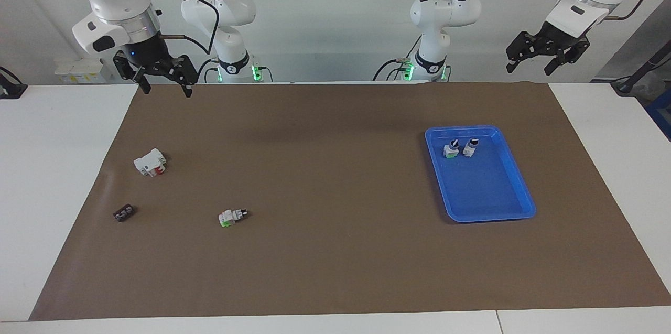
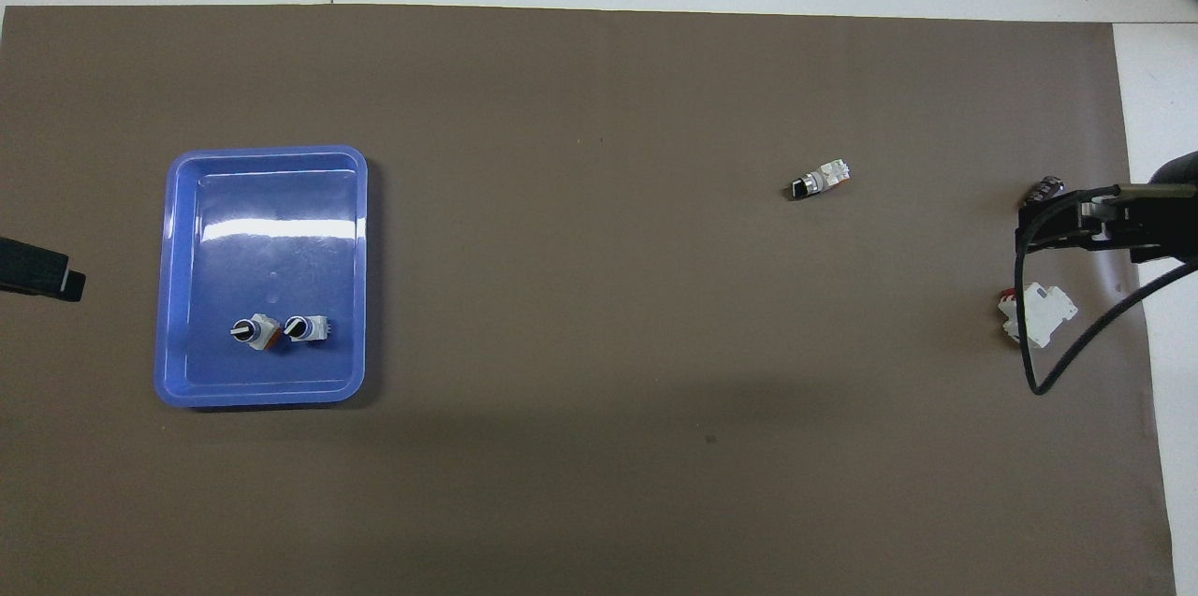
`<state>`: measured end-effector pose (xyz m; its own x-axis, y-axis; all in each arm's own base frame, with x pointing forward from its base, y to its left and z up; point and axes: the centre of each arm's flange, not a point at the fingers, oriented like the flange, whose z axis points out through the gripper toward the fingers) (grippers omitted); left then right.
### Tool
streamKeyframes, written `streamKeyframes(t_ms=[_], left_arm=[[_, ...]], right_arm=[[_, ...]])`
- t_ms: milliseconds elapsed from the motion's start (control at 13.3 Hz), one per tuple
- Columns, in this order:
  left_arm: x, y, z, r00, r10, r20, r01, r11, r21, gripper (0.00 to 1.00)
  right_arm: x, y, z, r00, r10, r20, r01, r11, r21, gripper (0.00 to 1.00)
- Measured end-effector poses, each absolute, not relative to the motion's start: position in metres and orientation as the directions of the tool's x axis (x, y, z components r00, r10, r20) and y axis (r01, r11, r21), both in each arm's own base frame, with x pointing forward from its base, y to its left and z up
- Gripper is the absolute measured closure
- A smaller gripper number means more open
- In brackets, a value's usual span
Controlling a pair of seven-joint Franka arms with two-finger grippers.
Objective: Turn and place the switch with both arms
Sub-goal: 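Reach the right gripper to the small silver switch and grasp it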
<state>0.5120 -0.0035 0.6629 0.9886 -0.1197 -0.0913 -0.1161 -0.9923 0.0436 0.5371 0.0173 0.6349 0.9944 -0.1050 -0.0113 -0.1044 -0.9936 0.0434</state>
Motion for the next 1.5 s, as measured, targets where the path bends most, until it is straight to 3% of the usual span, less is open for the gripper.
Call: streamKeyframes(t_ms=[674, 1049, 1273, 1498], left_arm=[[0.512, -0.004, 0.663, 0.989, -0.120, -0.091, -0.116, -0.992, 0.044, 0.00], [0.512, -0.004, 0.663, 0.989, -0.120, -0.091, -0.116, -0.992, 0.044, 0.00], [0.512, -0.004, 0.663, 0.989, -0.120, -0.091, -0.116, -0.992, 0.044, 0.00], [0.512, -0.004, 0.663, 0.989, -0.120, -0.091, -0.116, -0.992, 0.044, 0.00]], right_arm=[[0.539, 0.017, 0.631, 0.989, -0.149, 0.014, -0.150, -0.988, 0.039, 0.00], [0.550, 0.018, 0.624, 0.889, -0.449, 0.087, -0.450, -0.893, -0.003, 0.00], [0.561, 0.018, 0.591, 0.812, -0.577, 0.082, -0.578, -0.816, -0.013, 0.00], [0.596, 0.012, 0.531, 0.744, -0.662, 0.089, -0.662, -0.749, -0.032, 0.00]])
